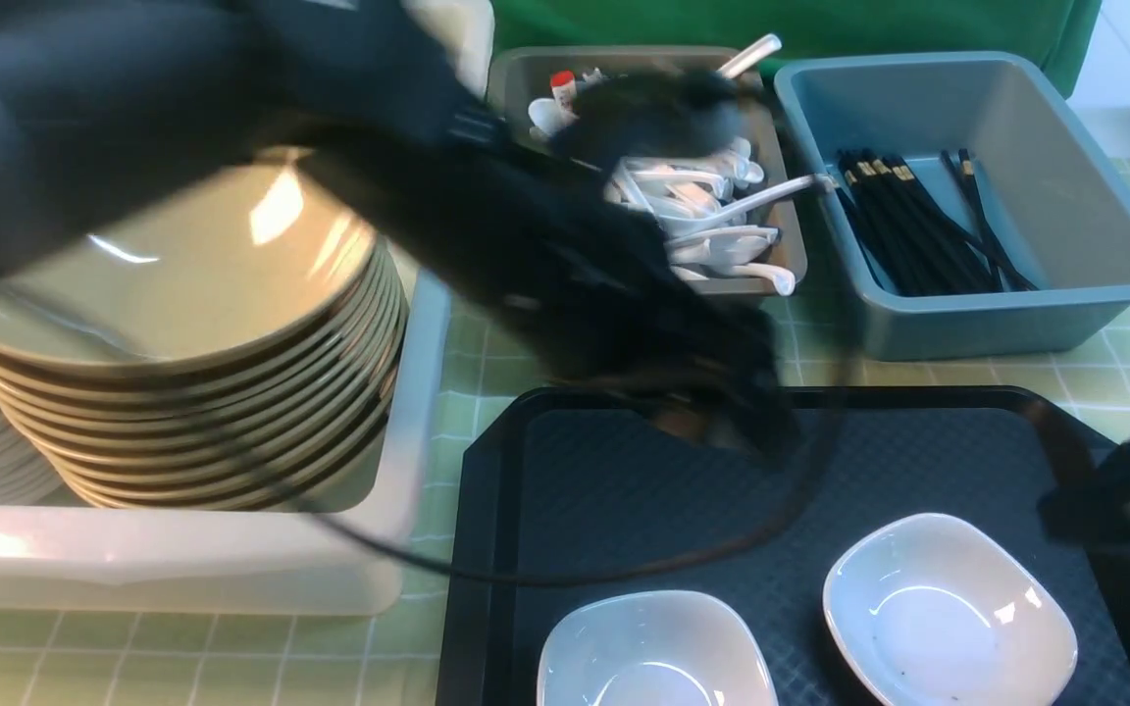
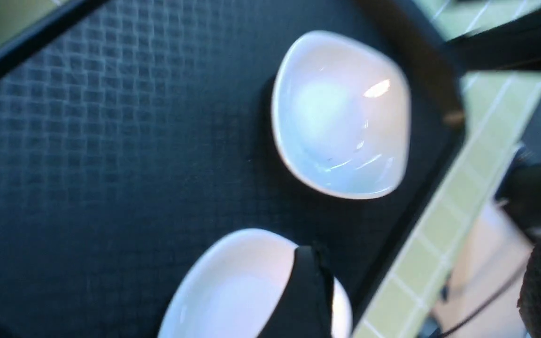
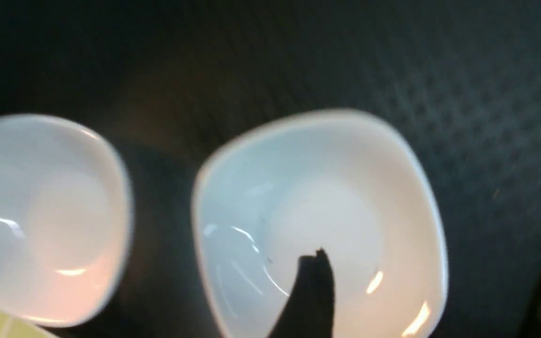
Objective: On green table put chopsticks spoon bowls plates into blue grey white boxes.
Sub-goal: 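Grasp the small white bowl on the black tray by its rim with the left gripper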
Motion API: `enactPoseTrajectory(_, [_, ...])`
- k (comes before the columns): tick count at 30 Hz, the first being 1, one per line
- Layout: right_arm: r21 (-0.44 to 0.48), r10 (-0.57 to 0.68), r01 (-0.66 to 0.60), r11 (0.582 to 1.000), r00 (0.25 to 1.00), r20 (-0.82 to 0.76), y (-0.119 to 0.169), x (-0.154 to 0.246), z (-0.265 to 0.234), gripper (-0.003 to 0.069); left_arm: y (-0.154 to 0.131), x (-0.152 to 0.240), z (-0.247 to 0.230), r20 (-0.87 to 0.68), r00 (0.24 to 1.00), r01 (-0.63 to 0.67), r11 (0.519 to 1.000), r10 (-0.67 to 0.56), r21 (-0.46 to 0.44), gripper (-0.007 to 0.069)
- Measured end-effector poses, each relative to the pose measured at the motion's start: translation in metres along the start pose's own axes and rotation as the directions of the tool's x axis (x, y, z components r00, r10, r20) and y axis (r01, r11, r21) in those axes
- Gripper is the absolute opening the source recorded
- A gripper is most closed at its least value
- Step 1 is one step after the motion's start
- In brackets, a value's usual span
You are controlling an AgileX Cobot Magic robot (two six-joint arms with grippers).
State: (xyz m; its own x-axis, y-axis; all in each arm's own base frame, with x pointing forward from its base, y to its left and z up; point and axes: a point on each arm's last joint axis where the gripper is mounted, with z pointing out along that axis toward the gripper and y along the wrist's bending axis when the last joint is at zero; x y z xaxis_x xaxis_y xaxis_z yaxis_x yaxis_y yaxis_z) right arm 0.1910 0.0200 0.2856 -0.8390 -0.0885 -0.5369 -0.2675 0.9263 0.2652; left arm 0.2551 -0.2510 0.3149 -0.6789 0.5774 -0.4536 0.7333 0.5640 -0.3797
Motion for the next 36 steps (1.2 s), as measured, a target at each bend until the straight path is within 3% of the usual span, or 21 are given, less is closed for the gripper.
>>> enactPoseTrajectory(5, [0.01, -0.063, 0.062, 0.998, 0.988, 0.143, 0.025, 0.009, -0.048, 0.058, 0.004, -0.025, 0.061, -0.106, 0.992, -0.073, 0.997, 0.074, 0.014, 0.0518])
enactPoseTrajectory(9, [-0.006, -0.099, 0.102, 0.995, 0.982, 0.162, 0.037, 0.018, -0.059, 0.0562, 0.017, -0.038, 0.113, -0.161, 0.977, -0.132, 0.99, 0.137, 0.042, 0.0518])
enactPoseTrajectory(16, [-0.05, -0.166, 0.174, 0.983, 0.976, 0.145, 0.05, 0.024, -0.061, 0.0558, 0.034, -0.048, 0.162, -0.174, 0.979, -0.092, 0.991, 0.107, 0.093, 0.0491])
enactPoseTrajectory(19, [-0.044, -0.176, 0.184, 0.982, 0.974, 0.139, 0.05, 0.024, -0.06, 0.0558, 0.036, -0.046, 0.176, -0.178, 0.979, -0.07, 0.986, 0.097, 0.153, 0.0441])
enactPoseTrajectory(23, [-0.034, -0.173, 0.179, 0.983, 0.976, 0.135, 0.049, 0.024, -0.06, 0.0557, 0.042, -0.037, 0.199, -0.21, 0.974, -0.044, 0.978, 0.088, 0.206, 0.0269])
enactPoseTrajectory(27, [-0.038, -0.179, 0.185, 0.982, 0.975, 0.131, 0.051, 0.025, -0.06, 0.0557, 0.045, -0.035, 0.203, -0.218, 0.972, -0.038, 0.978, 0.083, 0.203, 0.005])
enactPoseTrajectory(28, [-0.039, -0.178, 0.185, 0.982, 0.975, 0.131, 0.051, 0.025, -0.06, 0.0557, 0.045, -0.036, 0.201, -0.215, 0.973, -0.041, 0.979, 0.085, 0.201, 0.0029])
enactPoseTrajectory(33, [-0.041, -0.18, 0.186, 0.982, 0.975, 0.128, 0.051, 0.025, -0.061, 0.0557, 0.043, -0.049, 0.165, -0.152, 0.983, -0.078, 0.981, 0.106, 0.178, 0.0015])
enactPoseTrajectory(36, [-0.061, -0.202, 0.213, 0.975, 0.967, 0.156, 0.058, 0.018, -0.073, 0.0553, 0.04, -0.064, 0.109, -0.058, 0.993, -0.097, 0.983, 0.107, 0.153, 0.0015])
